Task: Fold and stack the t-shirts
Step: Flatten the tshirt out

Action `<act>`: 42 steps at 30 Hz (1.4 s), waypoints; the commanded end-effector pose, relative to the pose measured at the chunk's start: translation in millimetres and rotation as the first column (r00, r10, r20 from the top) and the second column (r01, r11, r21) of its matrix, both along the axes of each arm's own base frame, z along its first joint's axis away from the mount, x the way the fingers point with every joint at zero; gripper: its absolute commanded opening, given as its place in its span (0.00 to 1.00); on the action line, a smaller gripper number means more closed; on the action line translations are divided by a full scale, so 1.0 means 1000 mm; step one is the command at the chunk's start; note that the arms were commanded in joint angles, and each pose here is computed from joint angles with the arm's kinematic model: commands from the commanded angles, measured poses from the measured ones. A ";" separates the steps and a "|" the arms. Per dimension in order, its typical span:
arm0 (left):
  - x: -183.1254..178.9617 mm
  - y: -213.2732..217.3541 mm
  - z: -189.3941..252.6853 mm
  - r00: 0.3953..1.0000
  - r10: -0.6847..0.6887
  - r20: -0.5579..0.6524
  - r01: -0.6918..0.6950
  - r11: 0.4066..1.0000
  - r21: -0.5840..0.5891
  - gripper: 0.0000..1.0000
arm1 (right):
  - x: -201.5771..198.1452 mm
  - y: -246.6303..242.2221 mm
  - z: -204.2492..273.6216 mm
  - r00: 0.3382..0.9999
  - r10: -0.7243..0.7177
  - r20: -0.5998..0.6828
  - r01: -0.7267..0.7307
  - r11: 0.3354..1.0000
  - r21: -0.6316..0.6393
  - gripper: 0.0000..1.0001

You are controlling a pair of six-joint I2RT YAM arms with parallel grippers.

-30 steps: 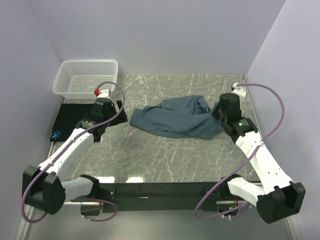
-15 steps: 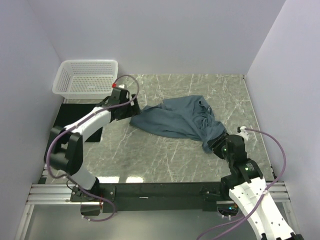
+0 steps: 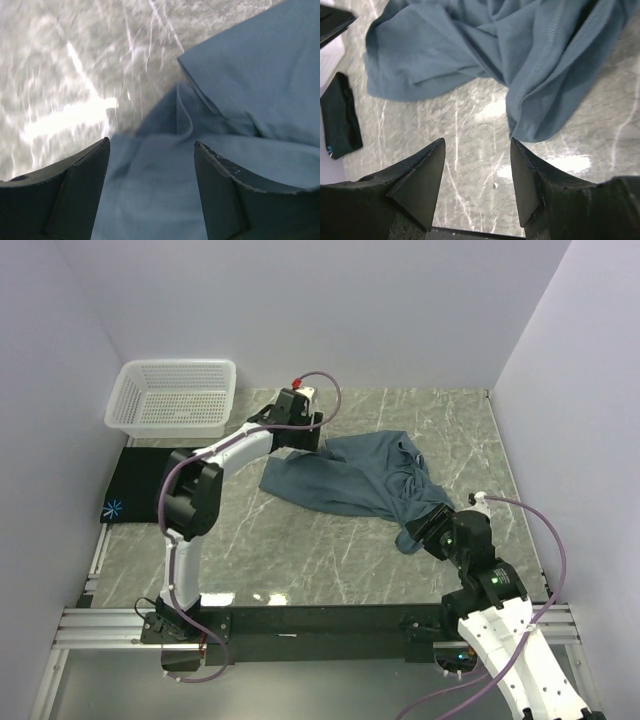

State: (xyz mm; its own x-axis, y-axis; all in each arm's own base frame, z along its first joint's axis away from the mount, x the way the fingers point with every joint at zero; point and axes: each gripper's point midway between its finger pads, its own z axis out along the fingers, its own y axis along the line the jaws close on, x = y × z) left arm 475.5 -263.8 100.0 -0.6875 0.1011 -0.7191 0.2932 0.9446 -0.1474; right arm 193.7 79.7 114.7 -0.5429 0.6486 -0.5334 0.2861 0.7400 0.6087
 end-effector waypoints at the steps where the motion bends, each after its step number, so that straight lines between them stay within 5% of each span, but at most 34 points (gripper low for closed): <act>1: 0.023 -0.015 0.017 0.988 -0.118 0.096 0.117 0.993 0.018 0.73 | 0.005 0.008 0.006 0.998 0.046 0.044 -0.047 0.999 0.015 0.62; 11: 0.019 -0.050 -0.011 0.947 -0.317 0.056 0.320 0.946 -0.052 0.68 | 0.005 0.013 -0.001 0.997 0.072 0.013 -0.072 0.997 0.021 0.61; 18: 0.019 -0.048 -0.035 0.953 -0.302 0.019 0.303 0.952 -0.041 0.66 | 0.005 0.014 -0.003 0.997 0.077 0.004 -0.077 0.997 0.023 0.61; 25: 0.027 -0.048 -0.048 0.955 -0.295 0.019 0.296 0.955 -0.026 0.47 | 0.004 0.015 -0.005 0.997 0.078 0.001 -0.078 0.997 0.025 0.61; 32: 0.020 -0.049 0.002 0.942 -0.315 0.115 0.322 0.945 -0.050 0.02 | 0.005 0.014 -0.001 0.997 0.077 0.018 -0.078 0.997 0.027 0.61; 35: 0.005 -0.040 0.052 0.935 -0.304 0.182 0.320 0.945 -0.063 0.01 | 0.006 0.015 0.000 0.996 0.082 0.018 -0.082 0.996 0.026 0.61; 42: -0.070 -0.025 0.089 0.944 -0.289 0.161 0.315 0.934 -0.167 0.01 | 0.011 0.015 0.008 0.996 0.078 0.049 -0.079 0.997 0.021 0.60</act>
